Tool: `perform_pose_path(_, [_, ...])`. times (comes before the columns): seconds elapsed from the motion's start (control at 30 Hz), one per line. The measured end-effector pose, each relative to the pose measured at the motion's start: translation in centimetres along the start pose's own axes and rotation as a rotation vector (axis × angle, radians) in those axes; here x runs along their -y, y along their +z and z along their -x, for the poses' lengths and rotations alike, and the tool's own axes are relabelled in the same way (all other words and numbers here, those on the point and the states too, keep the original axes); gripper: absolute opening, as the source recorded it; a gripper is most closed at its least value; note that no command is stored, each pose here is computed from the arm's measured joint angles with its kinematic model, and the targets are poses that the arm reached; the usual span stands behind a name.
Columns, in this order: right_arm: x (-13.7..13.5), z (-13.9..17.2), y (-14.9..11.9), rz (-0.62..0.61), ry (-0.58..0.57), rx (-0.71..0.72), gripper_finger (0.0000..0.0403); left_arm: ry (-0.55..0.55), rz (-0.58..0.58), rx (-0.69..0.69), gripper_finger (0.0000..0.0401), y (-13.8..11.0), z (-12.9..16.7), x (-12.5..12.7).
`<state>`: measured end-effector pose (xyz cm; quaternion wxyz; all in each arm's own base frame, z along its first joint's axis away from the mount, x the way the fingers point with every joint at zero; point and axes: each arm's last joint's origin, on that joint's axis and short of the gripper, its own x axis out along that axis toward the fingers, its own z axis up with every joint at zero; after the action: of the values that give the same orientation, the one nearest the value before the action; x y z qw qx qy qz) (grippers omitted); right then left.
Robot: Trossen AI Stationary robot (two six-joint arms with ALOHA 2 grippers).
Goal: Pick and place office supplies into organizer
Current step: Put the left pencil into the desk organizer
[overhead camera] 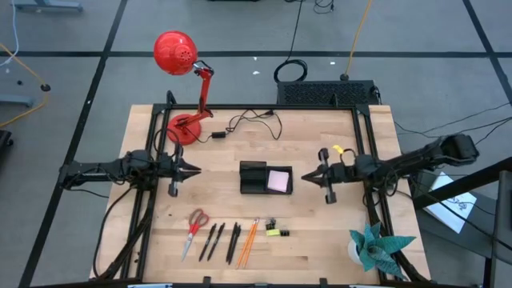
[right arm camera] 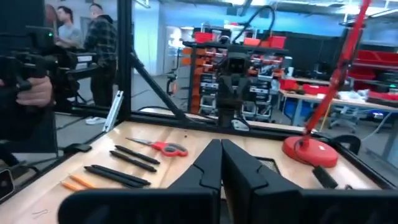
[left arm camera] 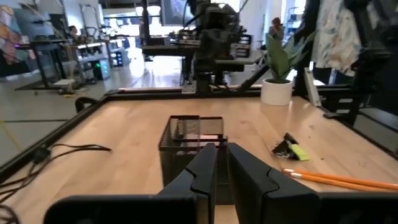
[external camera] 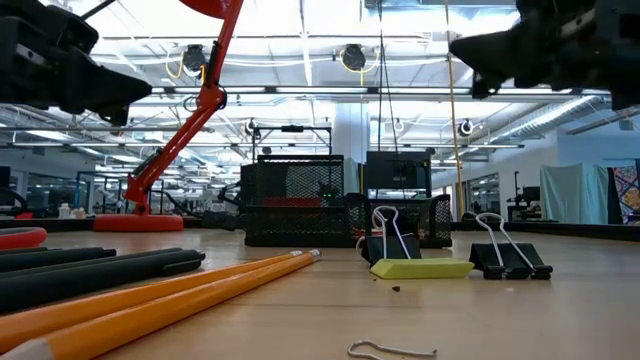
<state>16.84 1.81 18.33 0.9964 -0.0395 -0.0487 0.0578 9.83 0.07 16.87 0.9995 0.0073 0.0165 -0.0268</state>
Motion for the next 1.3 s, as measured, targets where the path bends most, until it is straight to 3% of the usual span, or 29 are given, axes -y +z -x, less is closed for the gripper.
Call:
perform_pose_path(0.2, [0.1,0.7,-0.4,-0.035,0.053,-0.039,0.0,-0.012,0.024,-0.002,0.0047,0.0,0.0,0.0])
perform_pose_path(0.37, [0.3,0.7,-0.5,-0.01,0.123,-0.043,0.0,-0.088,0.079,-0.019,0.0047,-0.1,-0.1,0.4])
perform_pose_path(0.63, [1.6,0.9,-1.0,-0.048,0.042,-0.092,0.0,-0.137,0.17,-0.194,0.0047,-1.5,-1.2,1.7])
perform_pose_path(0.9, [1.8,0.9,-1.1,-0.048,0.031,-0.1,0.0,-0.237,0.189,-0.161,0.0046,-1.1,-2.8,4.5])
perform_pose_path(1.17, [2.3,1.0,-1.0,-0.039,0.001,-0.09,0.0,-0.183,0.159,-0.251,0.0046,0.9,-5.6,8.2])
perform_pose_path(1.3, [2.5,1.1,-0.6,-0.051,0.129,-0.043,0.0,-0.214,0.129,-0.29,0.0046,2.1,-7.7,10.2])
